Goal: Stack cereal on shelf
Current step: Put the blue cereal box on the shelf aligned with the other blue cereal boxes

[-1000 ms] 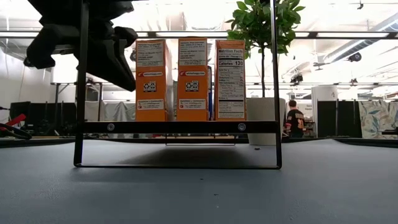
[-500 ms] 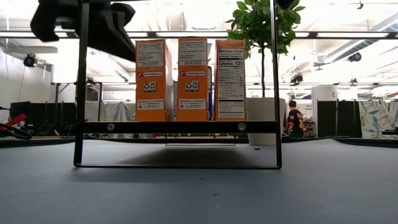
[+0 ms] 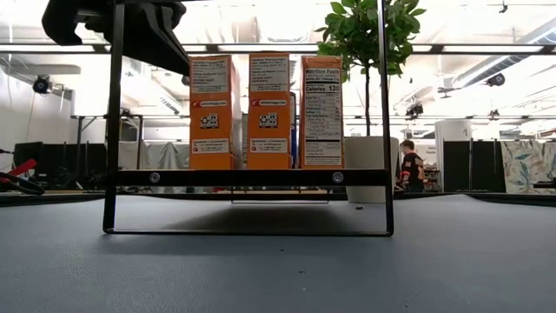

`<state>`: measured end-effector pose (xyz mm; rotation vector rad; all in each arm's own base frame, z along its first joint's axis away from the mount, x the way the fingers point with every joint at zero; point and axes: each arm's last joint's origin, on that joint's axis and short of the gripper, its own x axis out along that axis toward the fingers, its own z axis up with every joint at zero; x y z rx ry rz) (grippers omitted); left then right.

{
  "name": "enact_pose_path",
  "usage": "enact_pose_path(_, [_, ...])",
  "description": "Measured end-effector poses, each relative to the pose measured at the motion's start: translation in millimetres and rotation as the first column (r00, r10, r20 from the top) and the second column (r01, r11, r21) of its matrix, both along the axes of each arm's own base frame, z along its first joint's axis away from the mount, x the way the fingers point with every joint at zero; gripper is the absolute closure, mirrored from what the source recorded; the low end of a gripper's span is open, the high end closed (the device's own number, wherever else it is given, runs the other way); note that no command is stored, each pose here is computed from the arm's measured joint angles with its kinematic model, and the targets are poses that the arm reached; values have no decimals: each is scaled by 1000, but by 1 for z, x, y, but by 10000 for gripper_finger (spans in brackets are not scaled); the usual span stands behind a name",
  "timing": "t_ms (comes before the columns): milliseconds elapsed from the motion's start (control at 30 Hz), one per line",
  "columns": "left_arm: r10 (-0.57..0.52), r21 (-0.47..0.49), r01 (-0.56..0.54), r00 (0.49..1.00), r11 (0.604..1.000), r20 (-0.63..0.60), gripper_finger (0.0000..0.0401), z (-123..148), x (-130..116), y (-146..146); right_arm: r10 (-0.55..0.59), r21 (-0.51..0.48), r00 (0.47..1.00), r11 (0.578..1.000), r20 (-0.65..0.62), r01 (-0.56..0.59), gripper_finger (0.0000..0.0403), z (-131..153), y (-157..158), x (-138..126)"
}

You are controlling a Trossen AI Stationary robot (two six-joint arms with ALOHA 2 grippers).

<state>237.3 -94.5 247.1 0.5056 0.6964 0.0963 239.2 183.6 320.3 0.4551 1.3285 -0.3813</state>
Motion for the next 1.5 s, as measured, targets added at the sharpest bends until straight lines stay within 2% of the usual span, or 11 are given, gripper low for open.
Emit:
enact_pose_path(100, [0,0,0,1000,1000,1,401,0,0,0,32,8,999,999,-8,-32,390,-9,22,-5])
enact_pose_path(233, [0,0,0,1000,1000,1,401,0,0,0,4,-15,999,1000,-39,-5,368,-22,40,-11])
enact_pose_path(400, [-10,12,10,1000,1000,-2,401,0,0,0,-14,-85,998,996,-63,8,304,-35,53,-16])
enact_pose_path(633, [-14,8,14,1000,1000,15,401,2,1,-1,-46,-176,994,984,-104,27,204,-43,50,-19])
enact_pose_path(900, [-14,6,14,1000,1000,17,401,2,1,-1,-29,-208,992,978,-122,3,143,-53,49,-22])
enact_pose_path(1167, [-15,5,15,1000,1000,16,401,2,1,-1,-2,-202,993,979,-120,-22,139,-73,49,-22])
enact_pose_path(1500, [-15,5,15,1000,1000,16,401,2,1,-1,7,-201,993,979,-119,-31,222,-77,50,-22])
